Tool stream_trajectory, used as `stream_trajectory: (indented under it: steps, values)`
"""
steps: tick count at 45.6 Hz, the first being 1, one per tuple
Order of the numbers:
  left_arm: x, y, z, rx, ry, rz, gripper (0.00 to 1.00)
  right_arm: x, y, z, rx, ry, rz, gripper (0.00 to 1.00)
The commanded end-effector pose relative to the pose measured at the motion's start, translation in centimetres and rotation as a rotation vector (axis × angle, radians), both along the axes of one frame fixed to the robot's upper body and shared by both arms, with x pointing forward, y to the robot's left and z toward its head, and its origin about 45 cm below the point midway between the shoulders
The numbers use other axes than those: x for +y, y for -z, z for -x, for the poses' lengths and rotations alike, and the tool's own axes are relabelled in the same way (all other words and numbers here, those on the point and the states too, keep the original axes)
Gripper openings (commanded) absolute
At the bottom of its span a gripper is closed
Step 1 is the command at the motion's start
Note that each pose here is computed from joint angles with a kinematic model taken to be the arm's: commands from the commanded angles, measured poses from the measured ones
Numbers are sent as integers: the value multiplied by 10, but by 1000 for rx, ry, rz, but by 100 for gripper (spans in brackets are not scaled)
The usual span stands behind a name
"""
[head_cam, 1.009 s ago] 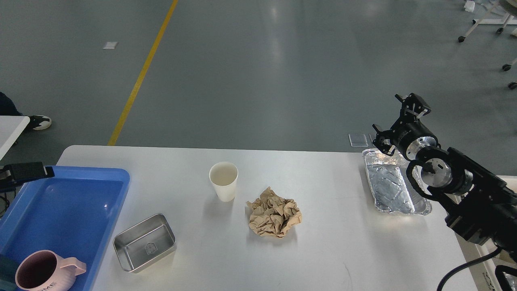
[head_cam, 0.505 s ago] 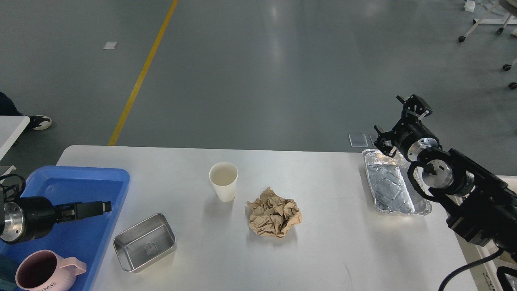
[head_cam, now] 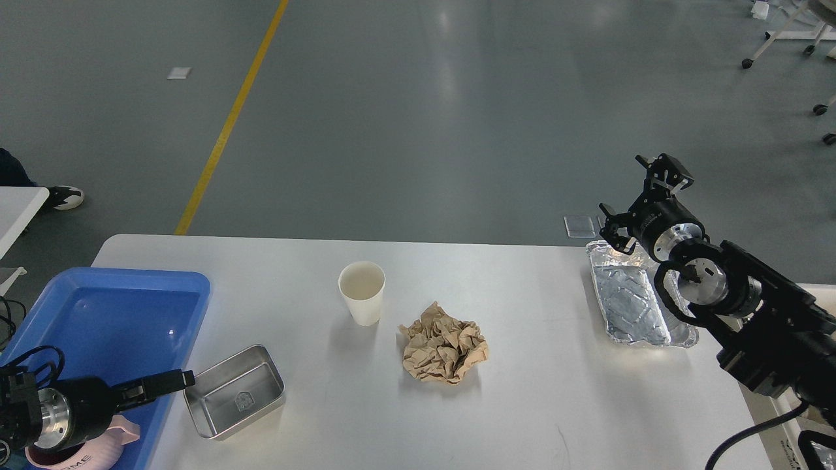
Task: Tidy desktop
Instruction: 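Reach the left gripper to the small steel box and grasp it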
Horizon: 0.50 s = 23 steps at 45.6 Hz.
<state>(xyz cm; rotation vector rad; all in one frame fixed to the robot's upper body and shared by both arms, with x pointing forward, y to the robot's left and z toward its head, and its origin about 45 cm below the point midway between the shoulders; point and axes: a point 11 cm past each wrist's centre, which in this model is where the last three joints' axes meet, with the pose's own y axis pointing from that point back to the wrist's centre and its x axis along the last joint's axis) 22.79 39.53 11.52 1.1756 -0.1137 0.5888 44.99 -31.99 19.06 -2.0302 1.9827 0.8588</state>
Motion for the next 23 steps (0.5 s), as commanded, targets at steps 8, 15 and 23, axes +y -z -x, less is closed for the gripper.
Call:
stream_trajectory:
  steps: [8,15,23]
  values:
    - [-15,19,7,72,-70,34,100,-1,1,0,2,1,2,100]
    - [-26,25,5,94,-92,57,100,-3,0,0,2,4,5,100]
    - [-34,27,2,99,-96,77,100,-5,0,0,1,6,8,100]
